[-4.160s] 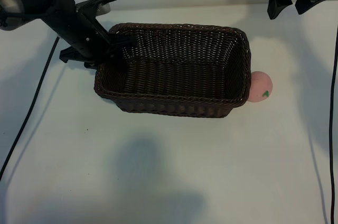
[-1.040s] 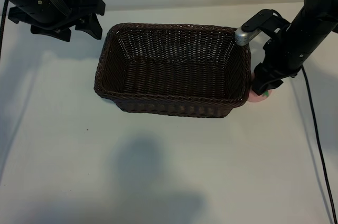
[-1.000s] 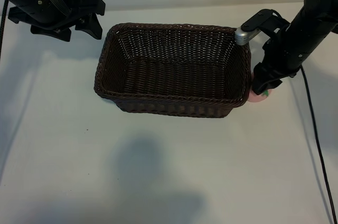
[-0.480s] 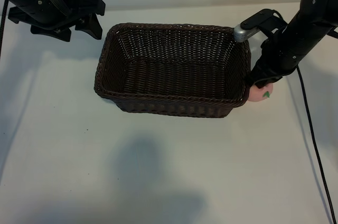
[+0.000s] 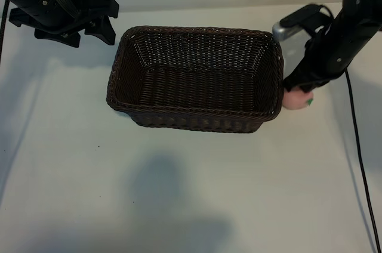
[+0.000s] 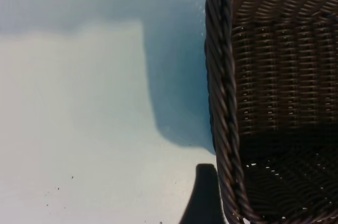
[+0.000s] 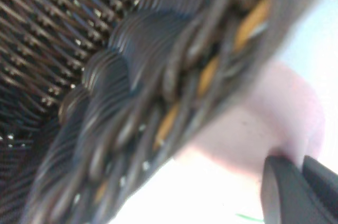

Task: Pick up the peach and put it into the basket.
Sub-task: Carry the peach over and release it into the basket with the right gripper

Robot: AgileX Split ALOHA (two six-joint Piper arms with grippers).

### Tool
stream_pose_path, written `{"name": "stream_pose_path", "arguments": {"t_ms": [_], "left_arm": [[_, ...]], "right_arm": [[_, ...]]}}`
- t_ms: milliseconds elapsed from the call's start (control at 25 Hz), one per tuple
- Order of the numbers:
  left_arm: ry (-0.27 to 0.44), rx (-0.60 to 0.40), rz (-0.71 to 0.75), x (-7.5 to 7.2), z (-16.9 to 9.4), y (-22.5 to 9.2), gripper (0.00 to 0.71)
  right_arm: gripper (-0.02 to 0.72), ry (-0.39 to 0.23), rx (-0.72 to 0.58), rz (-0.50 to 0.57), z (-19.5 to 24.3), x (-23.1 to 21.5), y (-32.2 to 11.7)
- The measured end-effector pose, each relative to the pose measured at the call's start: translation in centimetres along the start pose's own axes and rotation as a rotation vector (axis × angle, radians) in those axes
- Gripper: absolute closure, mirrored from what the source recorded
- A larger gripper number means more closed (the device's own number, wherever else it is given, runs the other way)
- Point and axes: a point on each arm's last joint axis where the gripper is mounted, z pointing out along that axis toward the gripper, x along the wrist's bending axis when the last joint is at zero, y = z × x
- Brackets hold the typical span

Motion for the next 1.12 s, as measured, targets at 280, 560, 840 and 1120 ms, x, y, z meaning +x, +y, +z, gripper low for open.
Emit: {"name": "stream_pose_path", "arguments": {"t_ms": [280, 560, 840, 1120], "left_arm": [[0.0, 0.0, 0.0, 0.0, 0.0, 0.0, 0.133], [-0.001, 0.0, 0.0, 0.0, 0.0, 0.0, 0.133], [-0.012, 0.0, -0.008, -0.1, 0.0, 0.0, 0.133], [-0.015, 0.0, -0.011, -0.1, 0.0, 0.0, 0.133]], "right_arm": [[0.668, -0.074, -0.098, -0.023, -5.8, 0.2, 0.4], [0.668, -0.072, -0.132, 0.008, -10.3, 0.6, 1.6], [0.668, -0.037, -0.146, -0.053, -12.1, 4.2, 3.4], [0.668, 0.029, -0.164, -0.137, -11.8, 10.5, 4.2]]}}
